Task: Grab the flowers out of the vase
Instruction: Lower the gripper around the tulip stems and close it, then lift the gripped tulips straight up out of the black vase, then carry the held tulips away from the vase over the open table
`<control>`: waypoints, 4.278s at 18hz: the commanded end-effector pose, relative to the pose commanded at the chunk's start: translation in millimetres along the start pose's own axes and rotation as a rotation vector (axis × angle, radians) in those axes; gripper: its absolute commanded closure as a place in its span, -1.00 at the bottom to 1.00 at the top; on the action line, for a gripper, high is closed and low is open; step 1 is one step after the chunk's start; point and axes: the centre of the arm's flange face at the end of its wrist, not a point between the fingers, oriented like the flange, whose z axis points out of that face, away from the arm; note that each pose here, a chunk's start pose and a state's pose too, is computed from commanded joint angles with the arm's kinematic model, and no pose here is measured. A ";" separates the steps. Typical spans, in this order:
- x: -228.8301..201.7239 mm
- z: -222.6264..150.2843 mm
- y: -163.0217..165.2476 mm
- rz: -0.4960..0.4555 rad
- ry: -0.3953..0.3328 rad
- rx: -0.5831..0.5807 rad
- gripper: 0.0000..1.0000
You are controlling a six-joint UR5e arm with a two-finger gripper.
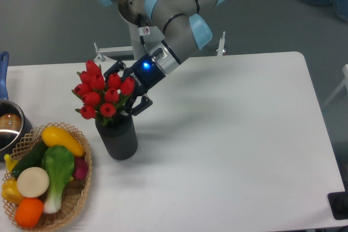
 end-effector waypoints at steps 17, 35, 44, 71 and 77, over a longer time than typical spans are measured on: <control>-1.3 -22.2 -25.2 0.022 -0.038 0.119 0.99; -10.8 -64.5 -72.5 0.009 -0.085 0.295 0.98; -16.7 -78.7 -96.3 0.000 -0.098 0.298 0.98; -71.6 -182.7 -137.9 -0.041 -0.404 -0.037 0.99; -81.1 -208.2 -108.9 -0.111 -0.528 -0.262 1.00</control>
